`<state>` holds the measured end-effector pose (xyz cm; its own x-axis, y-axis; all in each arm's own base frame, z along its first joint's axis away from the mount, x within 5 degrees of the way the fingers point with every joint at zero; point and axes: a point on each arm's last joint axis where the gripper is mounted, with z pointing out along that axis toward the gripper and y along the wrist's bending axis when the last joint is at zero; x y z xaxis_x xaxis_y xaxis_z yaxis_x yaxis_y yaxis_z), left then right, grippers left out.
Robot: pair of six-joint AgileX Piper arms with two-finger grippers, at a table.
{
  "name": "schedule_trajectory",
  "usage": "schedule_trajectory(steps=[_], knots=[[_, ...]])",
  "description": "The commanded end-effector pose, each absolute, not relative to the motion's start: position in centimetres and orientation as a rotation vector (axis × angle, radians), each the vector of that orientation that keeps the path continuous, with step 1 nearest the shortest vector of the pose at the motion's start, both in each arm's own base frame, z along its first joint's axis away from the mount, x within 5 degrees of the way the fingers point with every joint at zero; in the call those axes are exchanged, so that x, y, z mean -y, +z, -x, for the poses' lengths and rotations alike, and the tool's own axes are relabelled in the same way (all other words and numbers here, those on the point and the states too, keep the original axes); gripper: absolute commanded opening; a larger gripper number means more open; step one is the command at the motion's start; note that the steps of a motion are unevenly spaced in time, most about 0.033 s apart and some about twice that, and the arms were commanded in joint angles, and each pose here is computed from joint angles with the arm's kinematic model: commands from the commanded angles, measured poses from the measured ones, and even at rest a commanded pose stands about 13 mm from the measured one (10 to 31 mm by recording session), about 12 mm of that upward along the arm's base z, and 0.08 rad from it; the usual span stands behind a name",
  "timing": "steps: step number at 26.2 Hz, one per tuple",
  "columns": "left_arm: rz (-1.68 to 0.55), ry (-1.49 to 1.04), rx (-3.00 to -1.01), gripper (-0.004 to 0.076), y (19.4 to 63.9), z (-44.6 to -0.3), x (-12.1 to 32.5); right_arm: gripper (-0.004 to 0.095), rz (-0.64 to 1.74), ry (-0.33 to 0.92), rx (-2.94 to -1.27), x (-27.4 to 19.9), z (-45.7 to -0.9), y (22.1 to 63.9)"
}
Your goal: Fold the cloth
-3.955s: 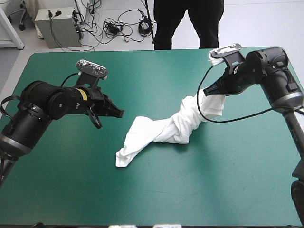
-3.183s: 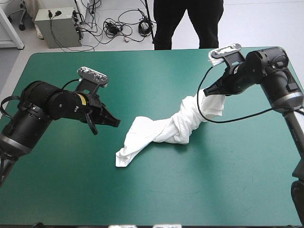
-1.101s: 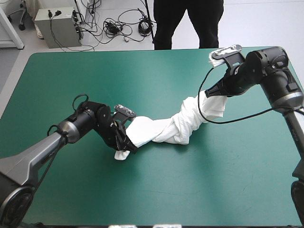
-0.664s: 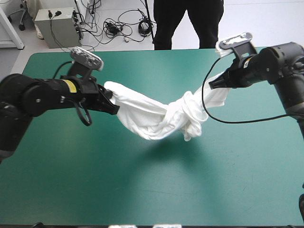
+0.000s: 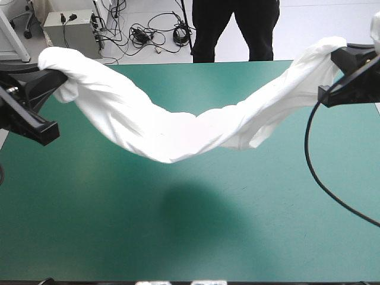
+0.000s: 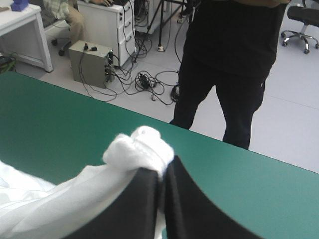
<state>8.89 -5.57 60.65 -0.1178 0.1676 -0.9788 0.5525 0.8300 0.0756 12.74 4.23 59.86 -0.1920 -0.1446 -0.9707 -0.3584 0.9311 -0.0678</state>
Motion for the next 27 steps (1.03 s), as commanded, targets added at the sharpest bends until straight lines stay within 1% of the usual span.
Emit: schedule_trajectory(steps=[1, 5, 7, 9, 14, 19, 21, 24, 27], knots=[[-0.537, -0.428, -1.667, -0.0009, 61.1, -6.5, 4.6, -0.0017, 0.384, 0.260, -1.643, -3.8, -9.4, 61.3], [-0.519, -0.487, -1.624, -0.0009, 61.5, -4.2, 3.7, -0.0017, 0.419, 0.313, -1.649, -3.8, -7.3, 60.7], [-0.507, -0.498, -1.629, -0.0009, 61.3, -3.7, 3.5, -0.0017, 0.444, 0.347, -1.690, -4.0, -7.1, 59.8], [-0.505, -0.502, -1.662, -0.0009, 60.7, -4.1, 3.7, -0.0017, 0.451, 0.356, -1.718, -4.1, -7.1, 59.1], [-0.507, -0.507, -1.838, -0.0009, 57.2, -6.6, 5.0, -0.0017, 0.469, 0.368, -1.854, -4.7, -8.9, 56.1], [-0.526, -0.467, -2.076, -0.0009, 51.9, -10.3, 6.8, -0.0017, 0.476, 0.391, -2.011, -5.5, -11.9, 52.2], [-0.518, -0.393, -2.161, -0.0009, 49.9, -12.3, 7.3, -0.0017, 0.485, 0.375, -2.064, -5.9, -13.6, 50.5], [-0.504, -0.294, -2.181, -0.0009, 48.3, -15.4, 8.2, -0.0017, 0.473, 0.313, -2.131, -6.2, -16.7, 48.1], [-0.493, -0.229, -2.132, -0.0009, 47.6, -18.9, 9.5, -0.0017, 0.454, 0.178, -2.169, -6.2, -20.1, 46.3]])
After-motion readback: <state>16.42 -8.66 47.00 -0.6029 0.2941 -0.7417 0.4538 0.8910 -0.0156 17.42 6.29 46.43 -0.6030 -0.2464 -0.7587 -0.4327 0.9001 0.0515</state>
